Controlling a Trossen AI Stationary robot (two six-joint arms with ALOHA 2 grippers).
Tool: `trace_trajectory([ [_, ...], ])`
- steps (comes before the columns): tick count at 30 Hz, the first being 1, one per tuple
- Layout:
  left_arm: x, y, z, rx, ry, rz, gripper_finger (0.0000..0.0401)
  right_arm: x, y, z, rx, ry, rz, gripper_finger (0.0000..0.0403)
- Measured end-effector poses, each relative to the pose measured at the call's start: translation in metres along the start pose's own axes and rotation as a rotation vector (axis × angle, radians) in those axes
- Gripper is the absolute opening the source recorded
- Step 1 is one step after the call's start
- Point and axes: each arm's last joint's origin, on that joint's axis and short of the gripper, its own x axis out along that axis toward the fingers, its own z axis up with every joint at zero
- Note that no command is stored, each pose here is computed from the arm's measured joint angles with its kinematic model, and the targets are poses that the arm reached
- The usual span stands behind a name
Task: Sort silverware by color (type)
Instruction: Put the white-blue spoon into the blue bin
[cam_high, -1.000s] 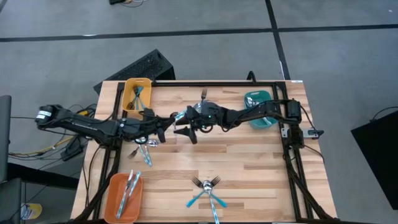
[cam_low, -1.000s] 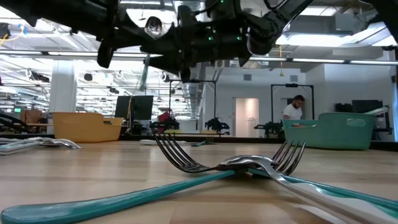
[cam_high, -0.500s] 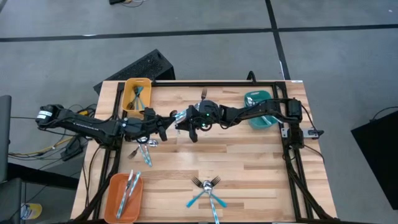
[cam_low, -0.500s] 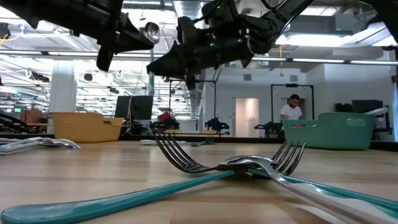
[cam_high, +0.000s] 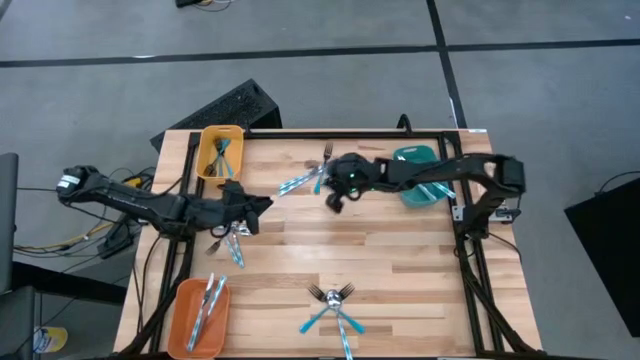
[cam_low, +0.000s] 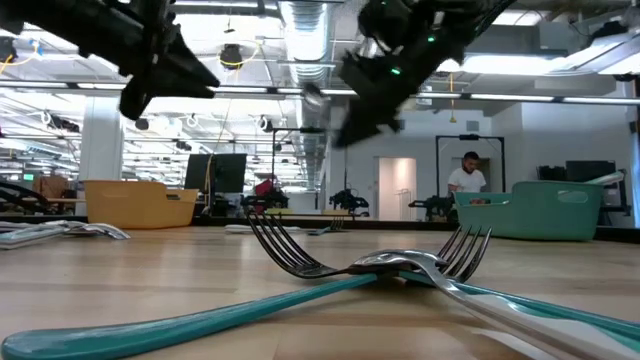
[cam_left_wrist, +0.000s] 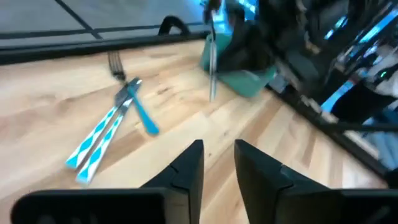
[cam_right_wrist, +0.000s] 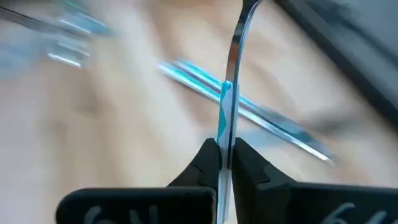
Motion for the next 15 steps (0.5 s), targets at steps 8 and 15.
trace_trajectory([
  [8,-0.015,-0.008,-0.027,0.053,0.004,0.079,0.0084,-0.058,-0.035,-0.029,0.029,0.374,-0.405,0.0032],
  [15,-0.027,-0.012,-0.039,0.080,-0.022,0.084,0.0084,-0.087,-0.069,-0.052,0.154,0.672,-0.609,0.0035],
])
